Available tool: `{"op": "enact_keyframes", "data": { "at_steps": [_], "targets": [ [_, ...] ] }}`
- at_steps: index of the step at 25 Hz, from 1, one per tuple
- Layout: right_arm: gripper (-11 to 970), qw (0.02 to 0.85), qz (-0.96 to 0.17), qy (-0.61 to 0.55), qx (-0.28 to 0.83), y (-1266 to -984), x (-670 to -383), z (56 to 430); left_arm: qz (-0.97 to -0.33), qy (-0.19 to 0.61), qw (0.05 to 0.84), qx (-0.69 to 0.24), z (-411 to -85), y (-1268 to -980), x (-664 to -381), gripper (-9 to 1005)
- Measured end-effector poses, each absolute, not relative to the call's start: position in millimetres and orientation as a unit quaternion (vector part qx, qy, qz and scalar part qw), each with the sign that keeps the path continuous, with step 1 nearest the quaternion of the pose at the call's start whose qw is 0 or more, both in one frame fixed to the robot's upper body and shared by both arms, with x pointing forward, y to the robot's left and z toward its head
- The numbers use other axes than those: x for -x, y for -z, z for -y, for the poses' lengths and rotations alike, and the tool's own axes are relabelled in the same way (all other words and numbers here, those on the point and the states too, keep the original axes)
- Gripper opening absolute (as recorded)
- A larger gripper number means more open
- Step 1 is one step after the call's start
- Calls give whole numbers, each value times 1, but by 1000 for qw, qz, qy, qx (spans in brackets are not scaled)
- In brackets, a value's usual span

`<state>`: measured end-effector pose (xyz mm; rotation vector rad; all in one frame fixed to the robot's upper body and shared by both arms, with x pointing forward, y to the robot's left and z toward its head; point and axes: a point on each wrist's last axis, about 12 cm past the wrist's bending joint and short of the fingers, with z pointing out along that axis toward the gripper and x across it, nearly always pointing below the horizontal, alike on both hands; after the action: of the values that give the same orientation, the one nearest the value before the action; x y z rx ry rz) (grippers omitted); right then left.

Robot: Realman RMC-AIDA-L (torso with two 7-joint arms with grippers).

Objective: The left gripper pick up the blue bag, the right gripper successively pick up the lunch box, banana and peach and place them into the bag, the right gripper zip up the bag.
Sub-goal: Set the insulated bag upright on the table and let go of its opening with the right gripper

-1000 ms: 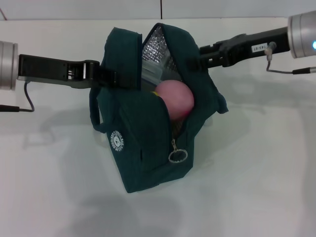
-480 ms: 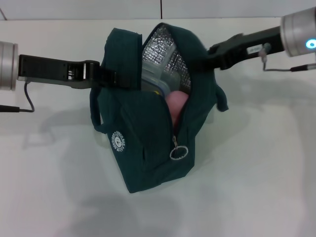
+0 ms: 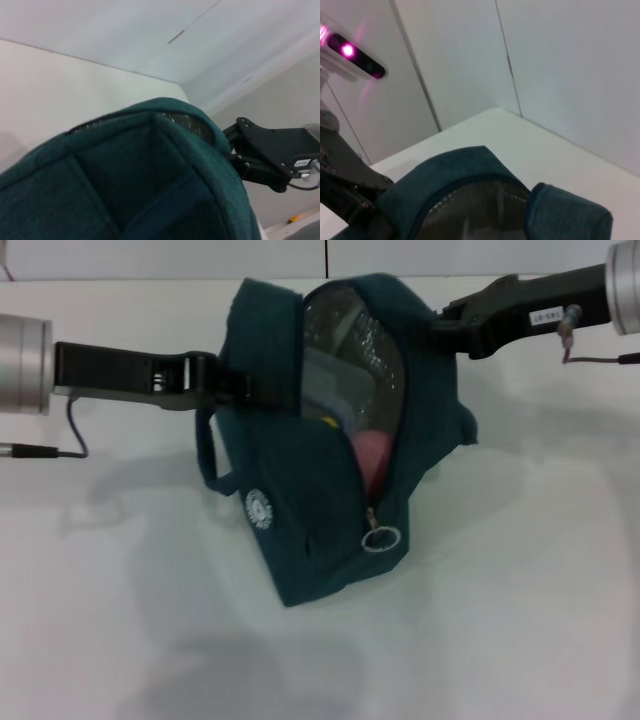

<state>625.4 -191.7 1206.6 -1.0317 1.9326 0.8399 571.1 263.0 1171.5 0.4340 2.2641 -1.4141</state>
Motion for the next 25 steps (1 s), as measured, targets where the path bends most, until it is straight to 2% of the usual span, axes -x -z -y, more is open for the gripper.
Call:
{"op": "enact_keyframes", "data": {
  "at_steps": [8, 13, 20, 25],
  "targets": [
    [95, 408, -747, -331, 408, -1219, -609, 211, -792, 555, 210, -148, -247, -1166, -570, 34],
    [77, 432, -744, -326, 392, -1229, -590, 244, -775, 587, 184, -144, -228, -1157, -570, 34],
    [55, 438, -750, -340, 359, -1228, -570, 285, -740, 634, 172, -144, -203, -1148, -573, 34],
    [52, 436, -755, -340, 354, -1221, -570, 290, -741, 635, 169, -142, -192, -1141, -576, 34]
  ]
}}
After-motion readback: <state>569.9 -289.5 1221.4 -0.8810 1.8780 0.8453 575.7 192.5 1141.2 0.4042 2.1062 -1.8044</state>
